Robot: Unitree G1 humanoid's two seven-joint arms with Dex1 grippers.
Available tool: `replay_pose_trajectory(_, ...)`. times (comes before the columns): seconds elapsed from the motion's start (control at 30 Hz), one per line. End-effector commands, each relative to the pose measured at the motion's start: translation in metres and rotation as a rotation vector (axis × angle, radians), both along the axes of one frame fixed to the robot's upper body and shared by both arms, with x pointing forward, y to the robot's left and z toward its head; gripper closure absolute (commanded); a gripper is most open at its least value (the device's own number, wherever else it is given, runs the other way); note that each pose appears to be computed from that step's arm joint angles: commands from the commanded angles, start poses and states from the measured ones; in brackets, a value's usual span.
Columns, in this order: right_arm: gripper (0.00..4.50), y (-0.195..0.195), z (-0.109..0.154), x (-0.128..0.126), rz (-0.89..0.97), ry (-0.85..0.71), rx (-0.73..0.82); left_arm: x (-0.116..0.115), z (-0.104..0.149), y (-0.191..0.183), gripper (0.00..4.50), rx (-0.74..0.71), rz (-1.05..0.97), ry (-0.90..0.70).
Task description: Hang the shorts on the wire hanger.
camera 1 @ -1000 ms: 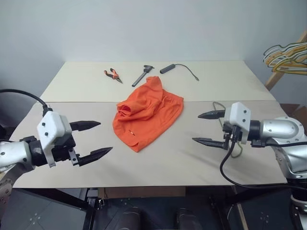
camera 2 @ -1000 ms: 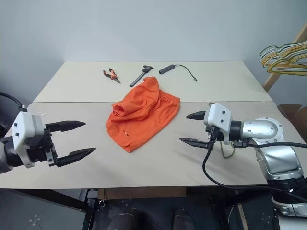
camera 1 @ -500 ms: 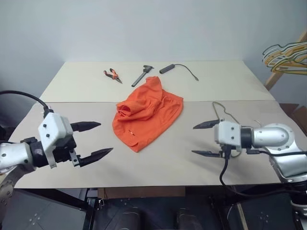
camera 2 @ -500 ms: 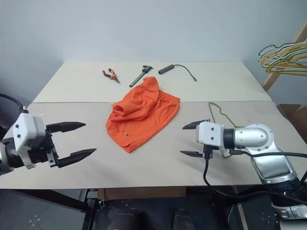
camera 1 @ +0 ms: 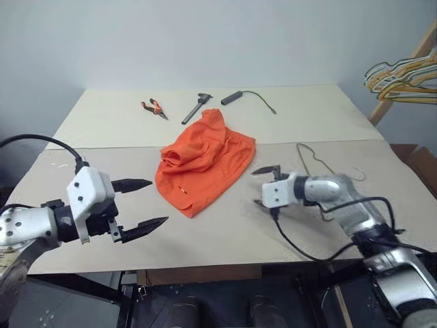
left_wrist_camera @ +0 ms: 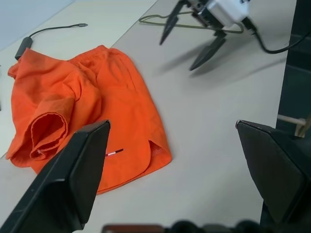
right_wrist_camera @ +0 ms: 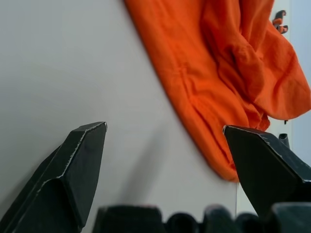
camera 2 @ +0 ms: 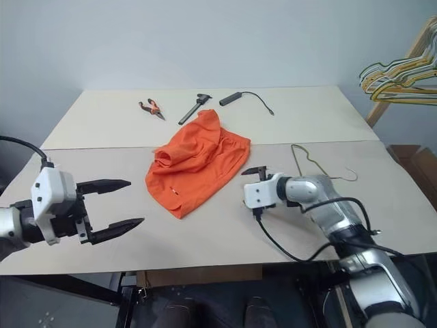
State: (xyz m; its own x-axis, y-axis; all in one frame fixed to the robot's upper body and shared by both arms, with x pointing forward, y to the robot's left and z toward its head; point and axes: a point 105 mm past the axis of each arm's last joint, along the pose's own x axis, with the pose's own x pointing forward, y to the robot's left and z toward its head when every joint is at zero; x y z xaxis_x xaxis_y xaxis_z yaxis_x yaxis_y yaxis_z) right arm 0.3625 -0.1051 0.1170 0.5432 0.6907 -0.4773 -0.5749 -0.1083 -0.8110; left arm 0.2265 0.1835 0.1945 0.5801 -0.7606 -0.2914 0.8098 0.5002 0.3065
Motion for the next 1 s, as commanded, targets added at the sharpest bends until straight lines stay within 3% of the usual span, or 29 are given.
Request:
replay_pose_trajectory(0.03, 0.05, 0.009, 0.01, 0.001, 0.047, -0.04, 0.027, 0.011, -0.012, -0.006, 0.0, 0.076, 0.077, 0.006)
replay_pose_trajectory(0.17, 0.05, 0.009, 0.012, -0.005, 0.072, -0.025, 0.04, 0.027, -0.05, -0.02, 0.0, 0.141, 0.156, 0.112)
replay_pose_trajectory(0.27, 0.05, 0.01, 0.017, -0.015, 0.119, -0.004, 0.058, 0.054, -0.073, -0.034, 0.0, 0.11, 0.24, 0.184)
replay_pose_trajectory(0.43, 0.05, 0.009, 0.026, -0.026, 0.168, 0.018, 0.068, 0.091, -0.092, -0.053, 0.0, 0.12, 0.308, 0.23)
replay_pose_trajectory(0.6, 0.05, 0.011, 0.039, -0.032, 0.19, 0.04, 0.106, 0.096, -0.111, -0.066, 0.0, 0.205, 0.261, 0.319)
replay_pose_trajectory(0.73, 0.0, 0.011, 0.043, -0.035, 0.2, 0.048, 0.117, 0.098, -0.123, -0.06, 0.89, 0.279, 0.284, 0.35)
replay_pose_trajectory(1.0, 0.0, 0.009, 0.044, -0.039, 0.203, 0.066, 0.128, 0.107, -0.123, -0.049, 3.42, 0.278, 0.33, 0.348)
